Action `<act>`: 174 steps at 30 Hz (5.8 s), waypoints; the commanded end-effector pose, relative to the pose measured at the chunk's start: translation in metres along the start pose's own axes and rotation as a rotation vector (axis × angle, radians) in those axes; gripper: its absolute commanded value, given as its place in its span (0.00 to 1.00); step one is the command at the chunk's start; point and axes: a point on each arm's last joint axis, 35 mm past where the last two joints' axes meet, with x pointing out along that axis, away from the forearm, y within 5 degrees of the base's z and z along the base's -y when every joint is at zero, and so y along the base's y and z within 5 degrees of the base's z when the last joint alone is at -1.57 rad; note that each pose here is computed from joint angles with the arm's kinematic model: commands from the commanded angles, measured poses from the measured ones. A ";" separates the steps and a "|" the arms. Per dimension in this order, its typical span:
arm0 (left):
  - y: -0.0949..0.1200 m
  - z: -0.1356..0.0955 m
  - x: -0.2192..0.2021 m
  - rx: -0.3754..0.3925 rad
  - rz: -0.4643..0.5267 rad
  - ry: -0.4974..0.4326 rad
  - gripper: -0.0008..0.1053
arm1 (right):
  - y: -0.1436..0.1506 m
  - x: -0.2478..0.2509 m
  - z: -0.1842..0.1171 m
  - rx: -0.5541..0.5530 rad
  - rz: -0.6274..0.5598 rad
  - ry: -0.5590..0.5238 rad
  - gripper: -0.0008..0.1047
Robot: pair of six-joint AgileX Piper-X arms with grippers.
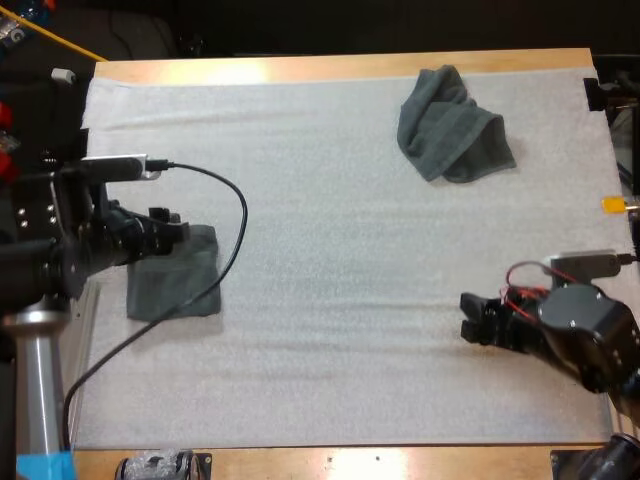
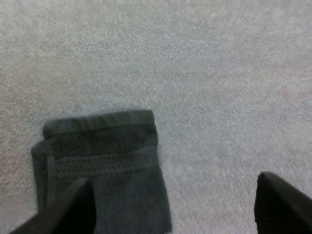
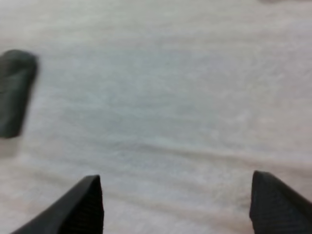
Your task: Pick towel from pile, fold and stack
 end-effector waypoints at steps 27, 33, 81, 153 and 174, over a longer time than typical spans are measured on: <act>-0.021 -0.034 -0.034 0.176 -0.053 0.049 0.62 | -0.096 -0.012 -0.010 0.084 -0.261 0.144 0.60; -0.019 -0.045 -0.040 0.181 -0.055 0.038 0.62 | -0.094 -0.025 -0.013 0.089 -0.294 0.109 0.60; 0.030 -0.253 -0.084 0.281 -0.097 -0.194 0.62 | -0.024 -0.159 -0.112 -0.086 -0.398 -0.508 0.60; 0.026 -0.208 -0.029 0.341 -0.153 -0.516 0.62 | -0.060 -0.061 -0.124 -0.048 -0.383 -0.335 0.60; 0.024 -0.209 -0.029 0.374 -0.195 -0.507 0.62 | -0.060 -0.061 -0.124 -0.048 -0.383 -0.335 0.60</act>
